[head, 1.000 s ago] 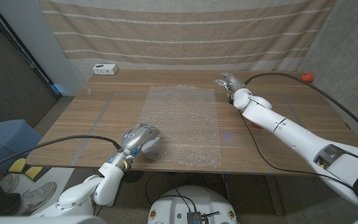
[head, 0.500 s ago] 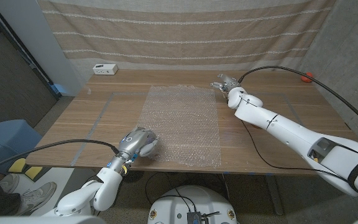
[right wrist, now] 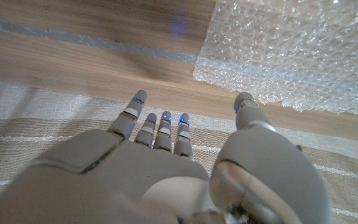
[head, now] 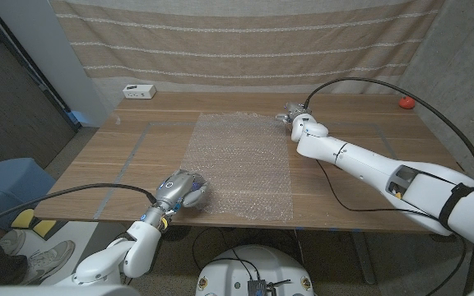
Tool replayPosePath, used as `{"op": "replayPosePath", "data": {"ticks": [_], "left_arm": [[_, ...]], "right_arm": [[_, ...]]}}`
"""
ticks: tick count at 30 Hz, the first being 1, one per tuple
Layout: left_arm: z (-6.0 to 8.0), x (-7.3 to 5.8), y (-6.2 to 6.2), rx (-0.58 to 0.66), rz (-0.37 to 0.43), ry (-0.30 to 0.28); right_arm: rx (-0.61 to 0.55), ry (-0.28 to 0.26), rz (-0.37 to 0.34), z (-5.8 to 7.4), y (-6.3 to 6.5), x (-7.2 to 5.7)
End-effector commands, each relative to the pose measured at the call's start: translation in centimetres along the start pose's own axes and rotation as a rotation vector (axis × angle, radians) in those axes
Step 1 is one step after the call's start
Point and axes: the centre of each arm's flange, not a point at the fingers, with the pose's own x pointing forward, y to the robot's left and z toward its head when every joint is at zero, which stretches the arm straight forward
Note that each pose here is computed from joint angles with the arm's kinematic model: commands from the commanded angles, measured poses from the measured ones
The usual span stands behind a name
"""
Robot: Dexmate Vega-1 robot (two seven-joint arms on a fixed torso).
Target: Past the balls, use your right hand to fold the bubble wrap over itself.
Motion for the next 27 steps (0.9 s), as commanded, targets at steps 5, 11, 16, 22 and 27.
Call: {"op": "replayPosePath", "data": {"ticks": [5,11,16,22,27], "left_arm": [[-0.3,0.8,-0.5,-0.012,-0.125,0.026],[-0.4,1.0,-0.5,-0.006,-0.133,0.021],[-0.3,1.1,-0.7,-0.012,-0.137,0.014],[-0.4,1.2,-0.6,-0.023,-0.132,0.014],[-0.4,1.4,-0.7,-0.031,-0.133,0.012]], "right_arm": [[-0.143,0.031,0.025,1.0,0.8,1.8],[-0.139,0.027,0.049,1.4,1.3,2.4],[-0.143,0.029,0.081,1.8,1.6,3.0],[-0.151,0.062,0.136,1.7,2.0,3.7],[-0.193,0.080,0.123,1.6,2.2,3.8]]}}
